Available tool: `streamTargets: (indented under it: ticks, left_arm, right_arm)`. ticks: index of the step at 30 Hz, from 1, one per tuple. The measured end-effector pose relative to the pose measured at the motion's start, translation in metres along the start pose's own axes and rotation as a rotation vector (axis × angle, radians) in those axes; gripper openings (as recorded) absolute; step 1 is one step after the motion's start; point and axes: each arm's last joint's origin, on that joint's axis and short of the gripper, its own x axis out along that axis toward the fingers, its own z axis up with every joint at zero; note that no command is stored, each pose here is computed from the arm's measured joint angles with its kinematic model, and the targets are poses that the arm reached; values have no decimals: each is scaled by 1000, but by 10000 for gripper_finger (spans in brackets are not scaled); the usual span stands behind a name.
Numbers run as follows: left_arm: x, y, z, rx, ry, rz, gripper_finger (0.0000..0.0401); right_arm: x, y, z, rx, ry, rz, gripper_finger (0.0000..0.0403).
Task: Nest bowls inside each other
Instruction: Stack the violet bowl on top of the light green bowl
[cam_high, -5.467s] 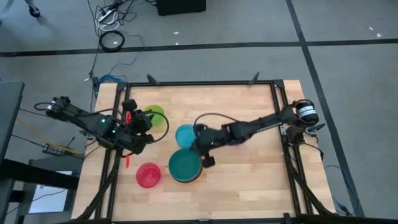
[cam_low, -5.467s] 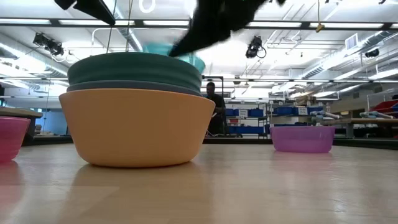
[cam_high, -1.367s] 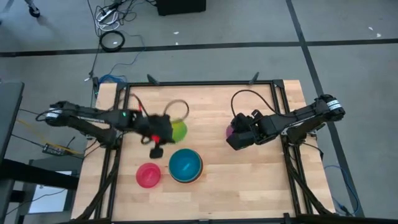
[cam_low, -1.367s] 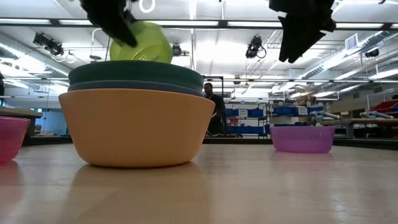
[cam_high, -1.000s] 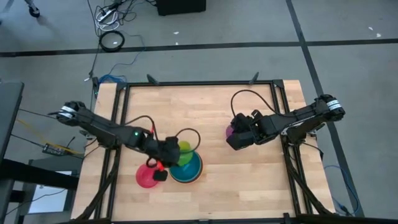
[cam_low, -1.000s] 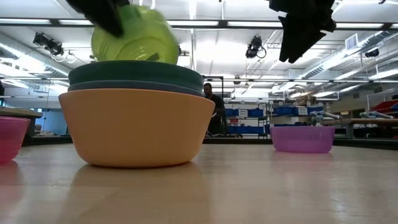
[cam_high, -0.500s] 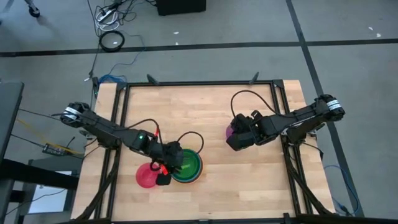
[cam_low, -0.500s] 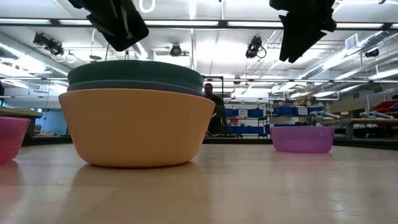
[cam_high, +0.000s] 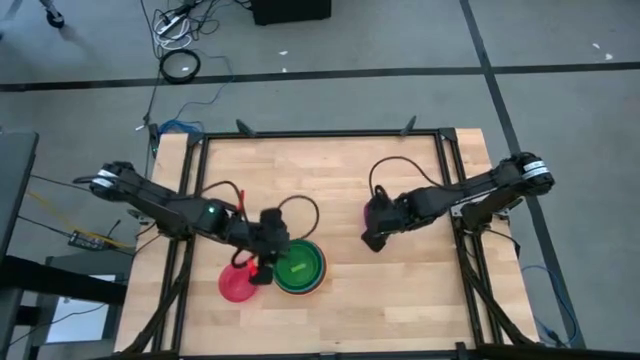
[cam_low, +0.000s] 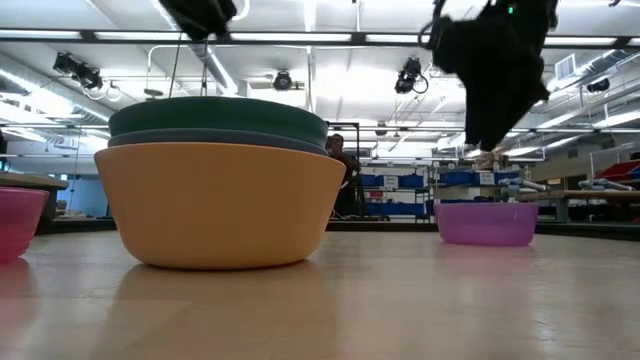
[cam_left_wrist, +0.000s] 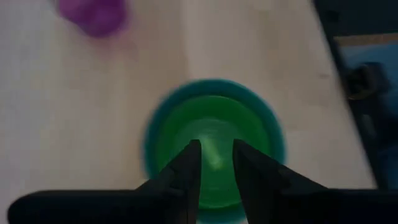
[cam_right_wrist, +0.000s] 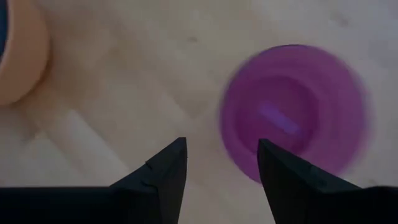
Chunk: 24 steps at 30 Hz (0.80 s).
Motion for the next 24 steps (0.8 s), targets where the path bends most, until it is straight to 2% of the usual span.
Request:
streamTargets:
  ticks: [2, 5, 14, 24]
  left_arm:
    - [-9, 2, 5, 9, 5, 61, 101]
    - [-22, 4, 11, 37, 25, 109, 101]
    - [-55, 10, 20, 58, 83, 245, 101]
    - [-68, 12, 24, 63, 102, 273, 102]
  right_arm:
    - [13, -2, -2, 13, -10, 27, 181]
    - [28, -12, -7, 32, -1, -5, 181]
    - [51, -24, -18, 28, -6, -6, 181]
    - [56, -25, -23, 13, -2, 15, 181]
